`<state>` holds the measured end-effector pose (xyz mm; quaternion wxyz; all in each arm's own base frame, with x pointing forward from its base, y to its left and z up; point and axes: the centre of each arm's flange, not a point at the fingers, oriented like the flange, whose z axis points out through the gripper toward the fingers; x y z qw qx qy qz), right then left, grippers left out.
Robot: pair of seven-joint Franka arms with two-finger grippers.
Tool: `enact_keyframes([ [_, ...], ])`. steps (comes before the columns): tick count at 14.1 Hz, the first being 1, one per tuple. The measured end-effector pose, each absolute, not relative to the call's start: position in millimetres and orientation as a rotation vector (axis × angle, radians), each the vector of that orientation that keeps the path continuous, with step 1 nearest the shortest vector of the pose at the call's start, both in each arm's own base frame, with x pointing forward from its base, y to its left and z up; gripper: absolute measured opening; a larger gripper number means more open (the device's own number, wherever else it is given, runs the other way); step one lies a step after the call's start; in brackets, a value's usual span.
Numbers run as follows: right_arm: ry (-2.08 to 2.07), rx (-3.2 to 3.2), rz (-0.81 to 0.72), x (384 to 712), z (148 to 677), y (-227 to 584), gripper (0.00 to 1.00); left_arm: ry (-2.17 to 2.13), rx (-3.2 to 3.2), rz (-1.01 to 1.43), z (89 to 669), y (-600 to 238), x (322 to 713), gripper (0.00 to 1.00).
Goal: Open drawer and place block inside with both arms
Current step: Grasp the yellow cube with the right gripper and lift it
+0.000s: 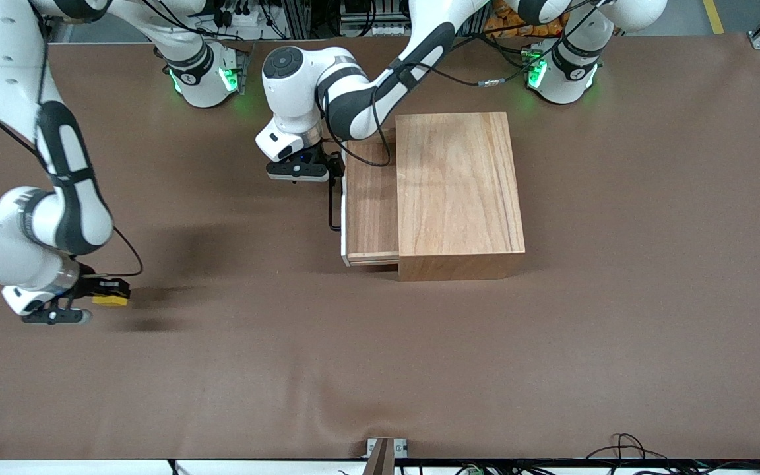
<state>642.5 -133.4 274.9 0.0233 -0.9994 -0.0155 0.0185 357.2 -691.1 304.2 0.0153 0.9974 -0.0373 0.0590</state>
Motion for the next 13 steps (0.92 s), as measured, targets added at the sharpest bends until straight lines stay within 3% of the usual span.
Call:
enact_keyframes([
  [8,-0.149,-2.945,0.269,601.9,467.5,-176.3,0.56,-0.17,3.006,0.227,318.6,-711.9,339.5,1.0],
  [13,-0.067,-2.953,0.29,612.0,496.2,-123.4,0.56,-0.147,2.956,0.289,357.8,-710.3,353.1,1.0],
])
